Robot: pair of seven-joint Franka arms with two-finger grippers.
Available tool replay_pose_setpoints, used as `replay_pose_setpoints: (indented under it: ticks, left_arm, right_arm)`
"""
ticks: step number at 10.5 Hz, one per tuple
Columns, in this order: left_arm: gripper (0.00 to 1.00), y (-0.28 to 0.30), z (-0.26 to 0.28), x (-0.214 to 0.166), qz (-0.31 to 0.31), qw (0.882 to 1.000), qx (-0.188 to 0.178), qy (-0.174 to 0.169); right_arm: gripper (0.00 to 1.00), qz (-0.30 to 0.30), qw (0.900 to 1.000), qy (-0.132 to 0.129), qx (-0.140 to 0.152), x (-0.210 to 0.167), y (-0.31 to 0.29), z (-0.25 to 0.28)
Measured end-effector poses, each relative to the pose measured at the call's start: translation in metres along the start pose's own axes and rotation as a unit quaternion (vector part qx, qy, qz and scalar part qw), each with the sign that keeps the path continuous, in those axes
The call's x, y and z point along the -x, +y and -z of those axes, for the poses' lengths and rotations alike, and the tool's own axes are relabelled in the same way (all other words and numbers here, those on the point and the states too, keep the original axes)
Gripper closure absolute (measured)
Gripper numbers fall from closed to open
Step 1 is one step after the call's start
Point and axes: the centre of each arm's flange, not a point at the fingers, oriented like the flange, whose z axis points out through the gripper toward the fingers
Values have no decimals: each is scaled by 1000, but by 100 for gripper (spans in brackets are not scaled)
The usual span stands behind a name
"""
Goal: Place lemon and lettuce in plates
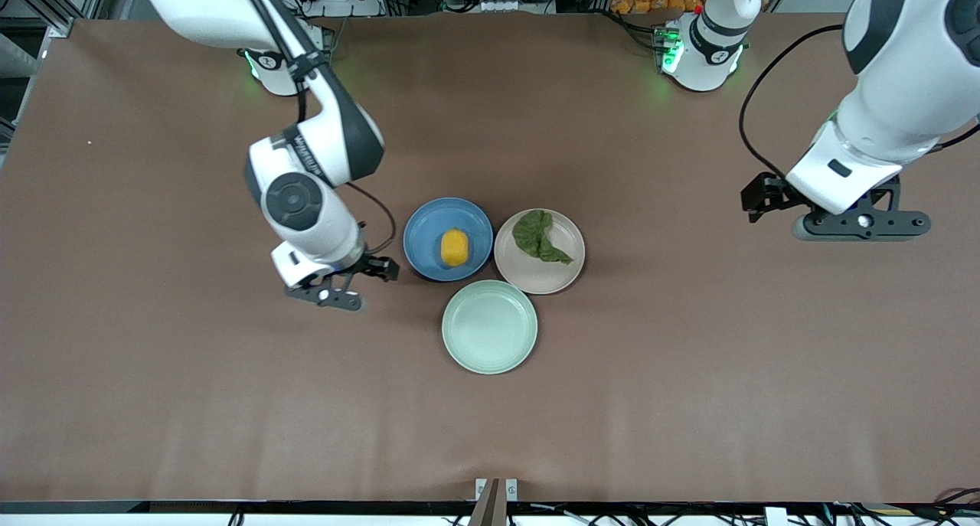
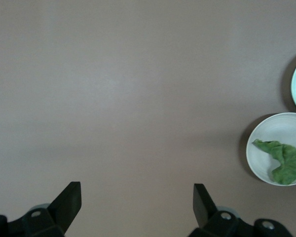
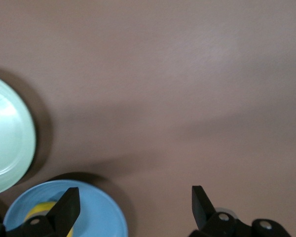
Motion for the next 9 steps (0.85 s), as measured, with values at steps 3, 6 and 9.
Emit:
replay_pose_setpoints:
  ticks: [3, 6, 9]
  left_arm:
    - [0, -34, 14, 2, 14, 1000, 21, -1]
    - [0, -59, 14, 1, 18, 999, 34, -2]
    - [0, -73, 16, 3, 26, 999, 42, 0]
  right_arm:
    - [0, 8, 999, -22, -31, -36, 67, 9]
    - [0, 40, 998, -34, -43, -49, 121, 4]
    - [0, 76, 996, -28, -37, -38, 156, -2]
